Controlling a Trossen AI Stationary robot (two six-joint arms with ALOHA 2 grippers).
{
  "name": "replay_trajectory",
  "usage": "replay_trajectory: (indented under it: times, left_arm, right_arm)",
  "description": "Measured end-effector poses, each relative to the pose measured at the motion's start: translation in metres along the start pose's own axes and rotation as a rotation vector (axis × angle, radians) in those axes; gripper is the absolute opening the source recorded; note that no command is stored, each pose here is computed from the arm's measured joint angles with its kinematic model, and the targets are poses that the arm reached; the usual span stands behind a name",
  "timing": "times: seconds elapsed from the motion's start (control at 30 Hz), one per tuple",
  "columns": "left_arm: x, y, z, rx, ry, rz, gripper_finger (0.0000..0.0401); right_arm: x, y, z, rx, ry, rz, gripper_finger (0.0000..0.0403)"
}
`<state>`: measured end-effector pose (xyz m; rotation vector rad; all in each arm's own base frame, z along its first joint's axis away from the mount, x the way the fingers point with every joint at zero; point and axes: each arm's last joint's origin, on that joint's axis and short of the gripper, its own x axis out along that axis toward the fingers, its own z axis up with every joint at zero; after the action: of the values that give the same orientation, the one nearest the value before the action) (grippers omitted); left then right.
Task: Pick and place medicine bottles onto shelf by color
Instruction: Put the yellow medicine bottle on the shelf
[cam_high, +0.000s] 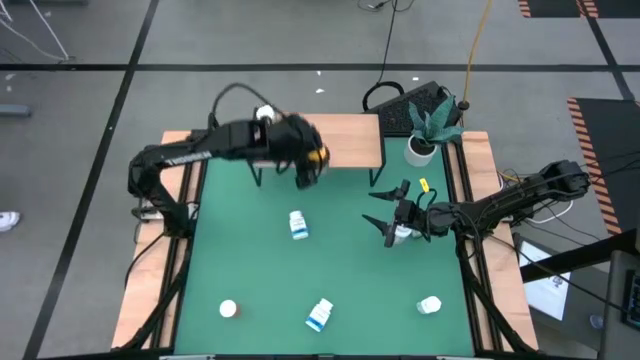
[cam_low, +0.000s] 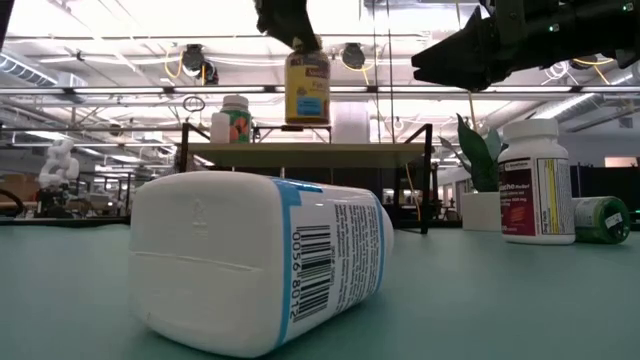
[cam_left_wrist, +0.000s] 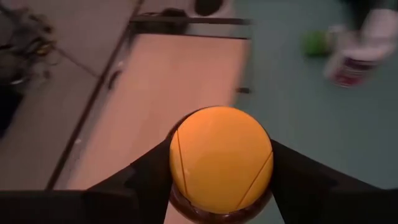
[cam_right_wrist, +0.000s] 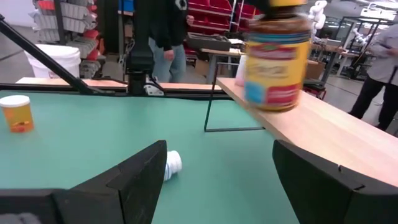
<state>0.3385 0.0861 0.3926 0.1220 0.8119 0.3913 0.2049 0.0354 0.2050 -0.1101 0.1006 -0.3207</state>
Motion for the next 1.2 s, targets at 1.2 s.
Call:
replay_trajectory:
  times: [1.2]
  left_arm:
    - [0.043,0.175,-0.051,-0.261,-0.010,0.027,0.0222]
  right_arm:
    - [0.000,0.000,-0.001,-0.007,0.007,-0.002,0.0286]
